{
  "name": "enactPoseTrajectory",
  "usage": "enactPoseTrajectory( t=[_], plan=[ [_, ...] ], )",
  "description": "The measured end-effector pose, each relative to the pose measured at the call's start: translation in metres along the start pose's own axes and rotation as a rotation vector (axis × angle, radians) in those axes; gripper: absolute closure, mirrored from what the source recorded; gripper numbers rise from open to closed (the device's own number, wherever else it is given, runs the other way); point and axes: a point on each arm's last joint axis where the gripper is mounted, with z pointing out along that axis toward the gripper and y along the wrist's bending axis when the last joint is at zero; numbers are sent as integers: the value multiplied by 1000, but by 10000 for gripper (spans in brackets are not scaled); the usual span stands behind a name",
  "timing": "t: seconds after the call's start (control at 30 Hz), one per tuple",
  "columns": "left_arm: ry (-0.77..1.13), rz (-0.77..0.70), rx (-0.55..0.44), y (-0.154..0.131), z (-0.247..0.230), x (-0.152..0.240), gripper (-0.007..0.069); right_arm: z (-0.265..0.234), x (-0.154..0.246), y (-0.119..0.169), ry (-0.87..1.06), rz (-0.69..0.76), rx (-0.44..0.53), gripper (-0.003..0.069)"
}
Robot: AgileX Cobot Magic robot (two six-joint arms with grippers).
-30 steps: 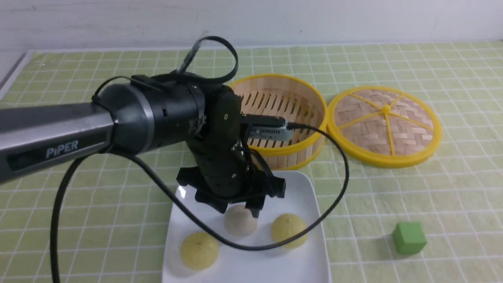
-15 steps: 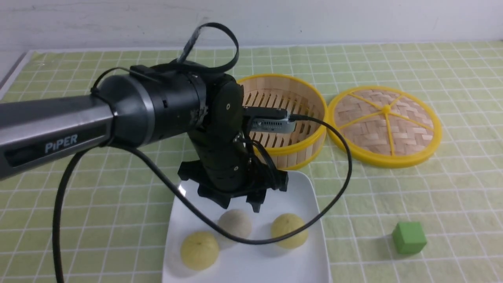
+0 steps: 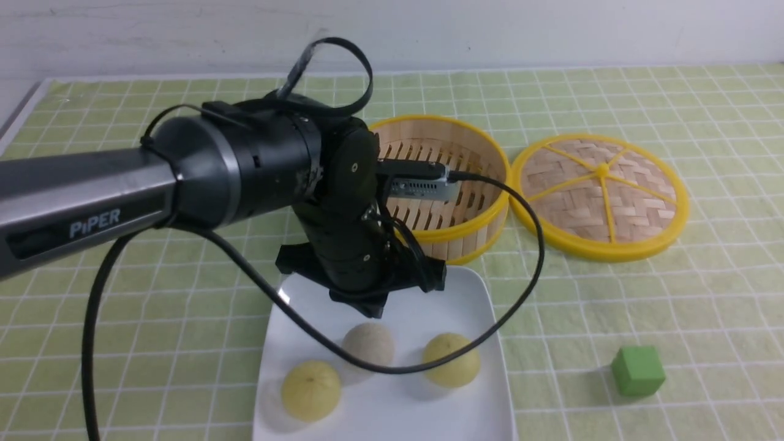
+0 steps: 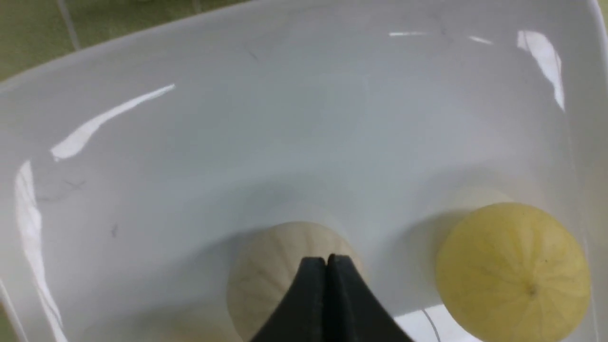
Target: Put the steamed buns into the plate on the green tablecloth.
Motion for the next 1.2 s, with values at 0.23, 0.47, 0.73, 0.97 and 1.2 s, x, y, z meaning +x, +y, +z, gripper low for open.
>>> enactPoseTrajectory(
  t=[0.23,0.47,0.73,0.97,1.2],
  plan=[
    [5,4,-10,1,0,0,623,3,40,-9,63,7,70,607],
    [-32,71,-78,8,-15,-1,623,4,81,-29,119,6,314,594],
    [-200,110,-133,26,-108,13,623,4,95,-39,128,44,481,579],
    [-336,93,-184,52,-191,50,623,3,94,-42,120,54,524,571],
    [-457,10,-154,86,-226,121,623,2,94,-43,115,60,547,561]
  ],
)
